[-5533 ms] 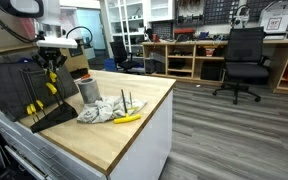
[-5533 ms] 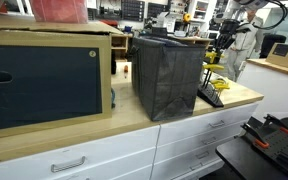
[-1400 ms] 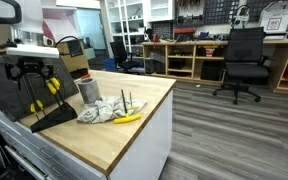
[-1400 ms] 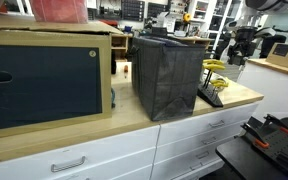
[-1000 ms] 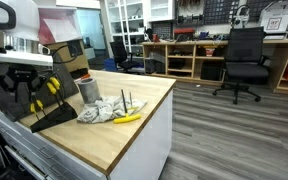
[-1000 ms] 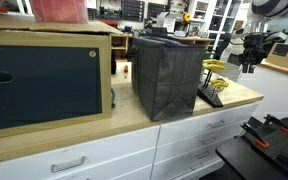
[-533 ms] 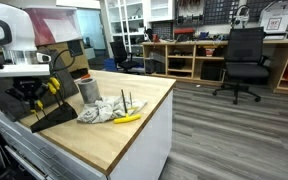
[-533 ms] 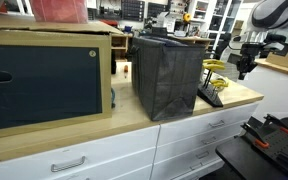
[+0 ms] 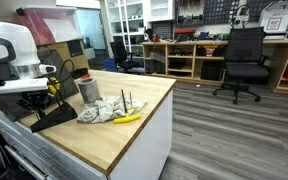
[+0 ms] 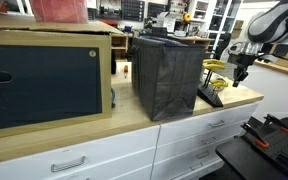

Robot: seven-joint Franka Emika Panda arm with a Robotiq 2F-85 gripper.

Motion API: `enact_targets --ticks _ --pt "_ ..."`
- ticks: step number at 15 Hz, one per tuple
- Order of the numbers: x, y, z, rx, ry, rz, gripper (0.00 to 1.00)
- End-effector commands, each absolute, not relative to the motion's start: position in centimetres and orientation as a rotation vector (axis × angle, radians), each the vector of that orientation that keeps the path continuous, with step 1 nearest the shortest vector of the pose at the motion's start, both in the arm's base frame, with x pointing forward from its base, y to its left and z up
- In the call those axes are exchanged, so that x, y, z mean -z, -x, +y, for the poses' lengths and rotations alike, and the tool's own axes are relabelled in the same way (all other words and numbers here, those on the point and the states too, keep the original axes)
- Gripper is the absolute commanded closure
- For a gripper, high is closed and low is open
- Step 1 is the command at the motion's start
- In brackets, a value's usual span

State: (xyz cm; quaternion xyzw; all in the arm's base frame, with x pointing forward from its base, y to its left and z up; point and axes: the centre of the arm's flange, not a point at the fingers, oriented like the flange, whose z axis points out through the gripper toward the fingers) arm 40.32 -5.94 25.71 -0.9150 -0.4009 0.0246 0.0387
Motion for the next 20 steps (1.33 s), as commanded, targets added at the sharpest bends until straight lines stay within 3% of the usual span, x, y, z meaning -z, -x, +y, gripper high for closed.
enact_targets --ticks 1,3,4,5,6,8,10,11,12,18,19,20 --pt "-22.8 -40.0 -7.1 -0.064 2.848 -1.079 1.00" --pt "-22.6 -39.6 -7.9 -0.096 2.801 -1.032 1.00" --pt "-23.4 -39.2 -7.9 -0.116 2.759 -1.023 0.74" --pt "-24.4 -38.8 -7.9 -0.110 2.696 -1.069 0.72" --pt "-22.4 -39.0 -7.5 -0.124 2.763 -1.053 0.91" --pt "-23.0 -38.9 -7.5 -0.118 2.718 -1.067 0.75" --pt "-23.5 -38.9 -7.5 -0.108 2.714 -1.075 0.72" --pt "-23.7 -39.6 -6.8 -0.094 2.743 -1.072 0.47" --pt "-23.7 -39.9 -6.5 -0.072 2.728 -1.091 0.45" --pt "-21.9 -40.9 -7.3 -0.060 2.789 -1.007 0.02" --pt "-21.5 -40.9 -7.7 -0.063 2.792 -0.995 0.00" --pt "-21.0 -40.9 -8.3 -0.061 2.789 -0.981 0.36"
